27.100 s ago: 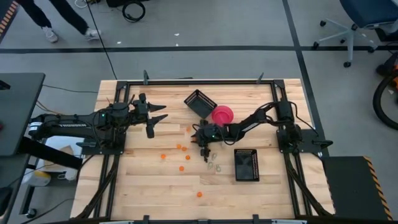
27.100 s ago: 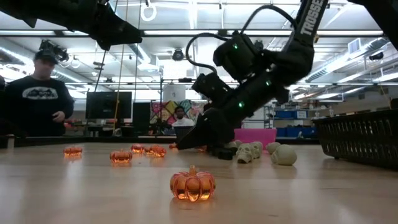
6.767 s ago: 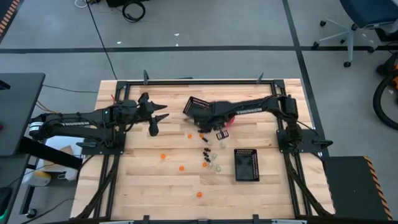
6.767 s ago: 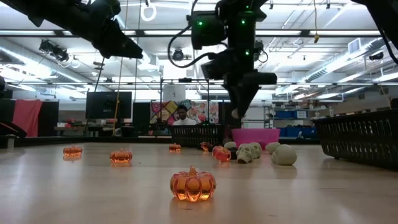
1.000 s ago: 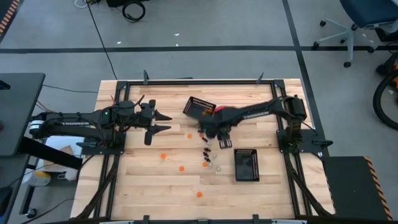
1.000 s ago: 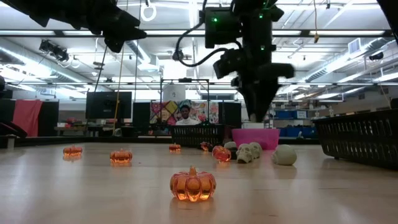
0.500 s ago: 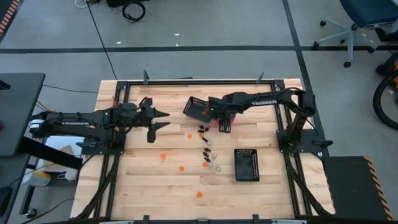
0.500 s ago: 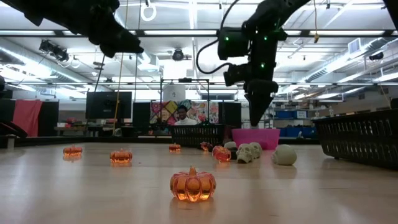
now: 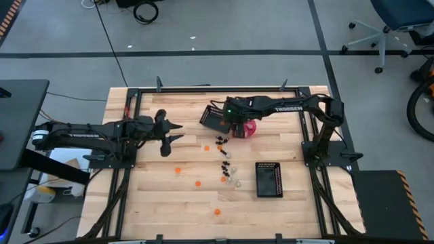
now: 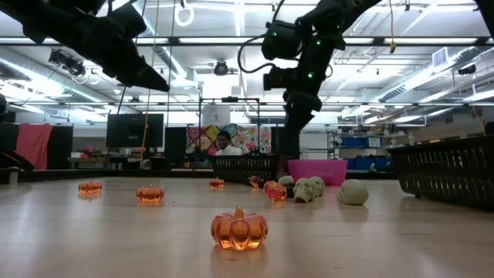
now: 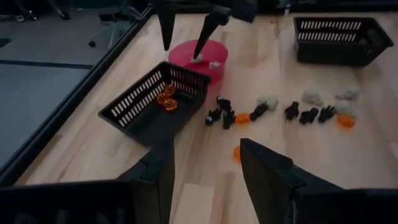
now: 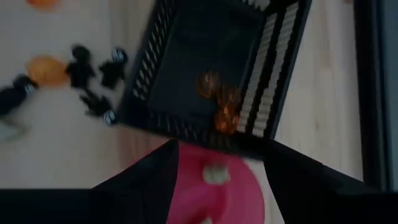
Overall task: Sort Halloween decoration
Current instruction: Put the orange pumpkin toy into the black bin
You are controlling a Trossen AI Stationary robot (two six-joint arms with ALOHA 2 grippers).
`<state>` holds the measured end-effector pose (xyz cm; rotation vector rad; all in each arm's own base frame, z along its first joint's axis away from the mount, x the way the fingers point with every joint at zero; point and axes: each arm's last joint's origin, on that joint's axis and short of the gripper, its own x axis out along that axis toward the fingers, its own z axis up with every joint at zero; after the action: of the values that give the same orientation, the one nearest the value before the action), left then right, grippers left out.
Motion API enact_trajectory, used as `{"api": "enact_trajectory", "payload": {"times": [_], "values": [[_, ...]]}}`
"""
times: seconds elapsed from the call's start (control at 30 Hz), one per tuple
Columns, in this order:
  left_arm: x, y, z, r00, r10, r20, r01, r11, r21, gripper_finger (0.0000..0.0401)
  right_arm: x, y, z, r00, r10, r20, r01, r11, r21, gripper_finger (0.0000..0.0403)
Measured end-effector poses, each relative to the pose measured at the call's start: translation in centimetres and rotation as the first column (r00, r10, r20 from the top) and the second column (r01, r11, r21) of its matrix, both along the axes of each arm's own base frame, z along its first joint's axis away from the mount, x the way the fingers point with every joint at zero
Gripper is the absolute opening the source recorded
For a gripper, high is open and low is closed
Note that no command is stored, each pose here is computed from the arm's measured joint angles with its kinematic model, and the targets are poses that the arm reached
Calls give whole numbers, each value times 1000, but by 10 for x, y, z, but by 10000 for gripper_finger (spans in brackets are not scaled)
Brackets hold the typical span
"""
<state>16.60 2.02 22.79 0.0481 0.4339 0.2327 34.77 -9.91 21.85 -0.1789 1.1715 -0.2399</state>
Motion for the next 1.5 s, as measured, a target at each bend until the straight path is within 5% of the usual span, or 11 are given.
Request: {"api": "enact_trajectory", "payload": {"times": [0.2,0.43,0.6,0.8,0.97,1.1,1.5], "values": [[7,1,0,1000,-7,21,6,1000,18,156,11,28,3,992,105,64,-107,994,28,231],[18,4,26,968,-111,227,28,941,337,156,33,61,11,930,255,265,-276,960,44,221],[17,12,38,949,-115,293,-30,894,447,156,38,79,15,908,270,319,-291,956,18,208],[17,15,55,911,-161,379,-55,864,500,156,51,104,4,846,253,469,-295,956,15,204],[13,11,67,892,-202,404,-14,882,472,156,69,122,-28,833,225,505,-307,948,83,204],[10,9,65,903,-208,376,5,881,474,156,85,143,-61,780,279,561,-407,906,115,204],[5,11,71,883,-169,439,-29,912,410,156,111,163,-109,639,472,607,-702,681,210,214]]}}
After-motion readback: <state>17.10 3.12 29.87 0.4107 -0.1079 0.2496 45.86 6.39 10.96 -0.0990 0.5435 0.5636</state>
